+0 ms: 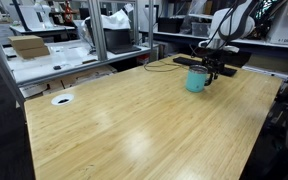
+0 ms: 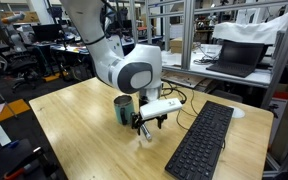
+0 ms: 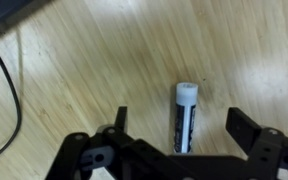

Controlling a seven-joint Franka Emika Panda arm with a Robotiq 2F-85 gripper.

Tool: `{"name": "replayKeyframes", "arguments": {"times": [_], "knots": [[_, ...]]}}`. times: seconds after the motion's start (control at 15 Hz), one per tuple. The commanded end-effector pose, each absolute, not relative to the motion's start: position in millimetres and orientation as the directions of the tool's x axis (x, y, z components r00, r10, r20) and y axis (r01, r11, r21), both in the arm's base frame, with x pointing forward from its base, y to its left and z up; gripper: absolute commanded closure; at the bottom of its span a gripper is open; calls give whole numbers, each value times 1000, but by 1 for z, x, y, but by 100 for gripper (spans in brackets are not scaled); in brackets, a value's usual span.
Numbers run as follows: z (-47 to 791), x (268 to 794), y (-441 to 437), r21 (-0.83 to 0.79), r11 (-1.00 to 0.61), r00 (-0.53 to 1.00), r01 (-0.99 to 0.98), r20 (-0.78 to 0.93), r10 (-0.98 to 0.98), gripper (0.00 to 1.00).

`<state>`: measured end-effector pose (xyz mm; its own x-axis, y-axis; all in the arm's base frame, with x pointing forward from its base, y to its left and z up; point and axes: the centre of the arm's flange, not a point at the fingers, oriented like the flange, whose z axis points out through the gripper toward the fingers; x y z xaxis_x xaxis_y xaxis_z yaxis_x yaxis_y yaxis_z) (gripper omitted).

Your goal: Pick the marker and put it in the cup

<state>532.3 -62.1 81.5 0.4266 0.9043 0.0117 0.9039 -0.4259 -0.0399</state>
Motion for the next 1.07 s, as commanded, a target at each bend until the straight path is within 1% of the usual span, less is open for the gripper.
{"name": "replayKeyframes", "arguments": {"times": [0.0,0.2,0.27,0.33,0.4,0.6,0.87,0.93,1.0], "knots": [[75,536,-65,-25,-429,429,903,25,903,0],[69,535,-61,-34,-425,426,905,25,905,0],[67,535,-61,-36,-424,425,905,25,905,25],[65,535,-60,-38,-423,424,906,25,905,27],[65,535,-59,-36,-423,424,906,26,905,33],[68,538,-62,-21,-429,429,903,30,903,56],[71,539,-62,-1,-434,434,901,35,900,84],[71,540,-62,1,-434,434,901,36,900,88],[71,540,-62,4,-434,433,901,38,901,97]]}}
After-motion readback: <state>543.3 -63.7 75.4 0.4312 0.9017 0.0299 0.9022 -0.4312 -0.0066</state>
